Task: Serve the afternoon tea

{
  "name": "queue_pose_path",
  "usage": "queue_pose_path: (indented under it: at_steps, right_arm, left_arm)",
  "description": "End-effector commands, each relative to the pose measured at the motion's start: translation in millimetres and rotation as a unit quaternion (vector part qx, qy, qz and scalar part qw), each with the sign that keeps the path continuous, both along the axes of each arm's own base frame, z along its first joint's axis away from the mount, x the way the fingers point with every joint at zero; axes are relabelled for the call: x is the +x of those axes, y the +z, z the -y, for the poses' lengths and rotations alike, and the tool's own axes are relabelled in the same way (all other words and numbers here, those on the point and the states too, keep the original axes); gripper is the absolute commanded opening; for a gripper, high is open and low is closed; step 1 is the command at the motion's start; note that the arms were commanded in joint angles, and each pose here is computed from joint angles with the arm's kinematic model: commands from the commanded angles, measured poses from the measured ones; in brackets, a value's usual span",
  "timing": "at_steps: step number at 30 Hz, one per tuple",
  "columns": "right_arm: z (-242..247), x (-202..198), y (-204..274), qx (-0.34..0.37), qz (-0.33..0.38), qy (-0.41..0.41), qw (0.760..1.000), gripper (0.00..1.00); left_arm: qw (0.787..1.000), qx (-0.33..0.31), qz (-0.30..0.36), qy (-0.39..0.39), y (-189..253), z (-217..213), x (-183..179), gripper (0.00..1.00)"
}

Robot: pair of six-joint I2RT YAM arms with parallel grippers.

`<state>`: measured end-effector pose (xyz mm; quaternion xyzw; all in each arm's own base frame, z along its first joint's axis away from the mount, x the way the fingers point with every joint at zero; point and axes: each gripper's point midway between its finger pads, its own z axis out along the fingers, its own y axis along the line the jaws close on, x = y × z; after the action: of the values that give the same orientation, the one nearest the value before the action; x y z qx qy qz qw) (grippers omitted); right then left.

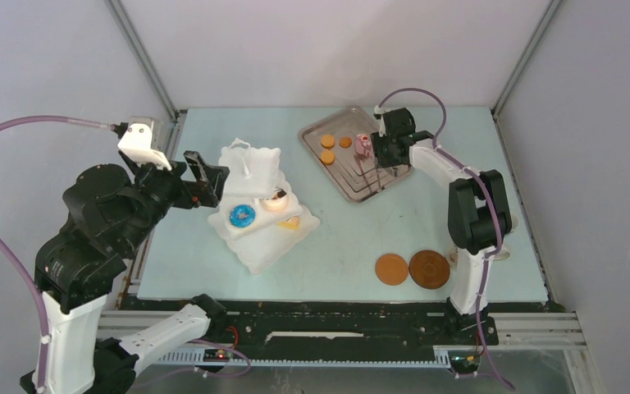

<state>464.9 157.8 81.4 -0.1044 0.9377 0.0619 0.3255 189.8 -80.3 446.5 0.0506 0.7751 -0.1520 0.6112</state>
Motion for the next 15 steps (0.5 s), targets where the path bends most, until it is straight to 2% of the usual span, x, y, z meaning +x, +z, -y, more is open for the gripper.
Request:
queue_pose_path:
  at_steps: [1, 10, 15]
  right_arm:
    - [-7.2, 26.1, 15.2, 0.01, 0.028, 0.001, 1.0, 0.42]
    - [-9.8, 34.6, 9.5, 0.005, 0.02, 0.004, 1.0, 0.34]
    - [-7.2, 29.8, 11.5, 0.002, 0.014, 0.003, 1.0, 0.23]
  left_arm:
    - [1.0, -0.001, 0.016, 0.003, 10.3, -1.2, 2.1, 0.98]
    - [1.0, -0.001, 0.019, 0.004, 11.6, -2.1, 1.9, 0.98]
    - [1.0, -0.001, 0.02, 0.002, 11.8, -1.9, 1.2, 0.98]
